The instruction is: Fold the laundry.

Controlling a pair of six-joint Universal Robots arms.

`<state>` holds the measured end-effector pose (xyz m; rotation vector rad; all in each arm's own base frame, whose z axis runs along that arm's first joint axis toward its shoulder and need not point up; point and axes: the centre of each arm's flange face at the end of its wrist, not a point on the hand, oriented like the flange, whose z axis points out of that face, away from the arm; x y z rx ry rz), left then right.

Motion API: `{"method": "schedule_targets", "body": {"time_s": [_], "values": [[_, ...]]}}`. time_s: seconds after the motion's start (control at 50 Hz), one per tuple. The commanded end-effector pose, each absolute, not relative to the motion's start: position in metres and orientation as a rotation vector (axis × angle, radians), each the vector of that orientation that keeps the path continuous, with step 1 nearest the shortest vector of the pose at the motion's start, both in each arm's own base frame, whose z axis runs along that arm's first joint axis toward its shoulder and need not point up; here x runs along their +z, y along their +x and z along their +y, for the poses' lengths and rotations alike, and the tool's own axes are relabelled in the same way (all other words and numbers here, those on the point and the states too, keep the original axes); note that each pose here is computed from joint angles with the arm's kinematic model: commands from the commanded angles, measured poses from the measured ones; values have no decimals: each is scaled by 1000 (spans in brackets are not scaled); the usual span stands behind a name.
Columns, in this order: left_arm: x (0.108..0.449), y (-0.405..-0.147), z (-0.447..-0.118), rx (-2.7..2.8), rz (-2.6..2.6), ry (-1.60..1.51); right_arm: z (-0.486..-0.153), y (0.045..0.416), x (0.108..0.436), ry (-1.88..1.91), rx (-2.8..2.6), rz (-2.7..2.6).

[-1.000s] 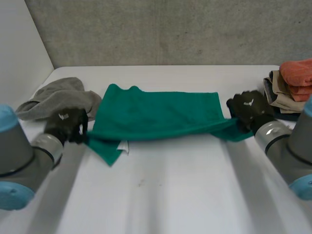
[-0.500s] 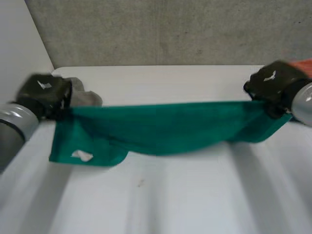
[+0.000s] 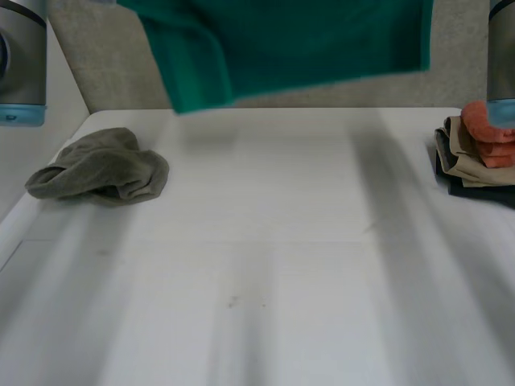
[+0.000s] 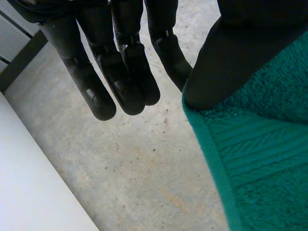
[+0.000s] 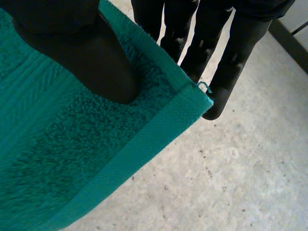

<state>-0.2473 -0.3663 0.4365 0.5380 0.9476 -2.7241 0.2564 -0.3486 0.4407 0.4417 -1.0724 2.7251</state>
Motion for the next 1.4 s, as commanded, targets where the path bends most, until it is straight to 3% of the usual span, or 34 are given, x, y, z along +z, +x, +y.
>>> {"method": "schedule_targets", "body": {"time_s": [0.02,0.12,0.3,0.46,0.6,0.74,0.98,1.4], "values": [[393,-240,-345,-2611,1209,644,-350,257,391,603,2623,-1264],[350,-238,-329,-2532,1379,752,-342,256,347,735,2500,-1480],[230,-229,-293,-2254,1811,985,-311,237,231,970,2093,-1981],[139,-223,-276,-1988,2120,1089,-288,222,177,1122,1927,-2147],[136,-212,-281,-1956,2158,1038,-300,206,176,1060,1909,-2148],[153,-197,-281,-1997,2143,967,-311,191,177,982,1902,-2163],[139,-149,-281,-1886,2379,907,-313,189,169,981,1881,-2188],[112,-140,-298,-1853,2506,953,-311,191,160,993,1856,-2213]]}}
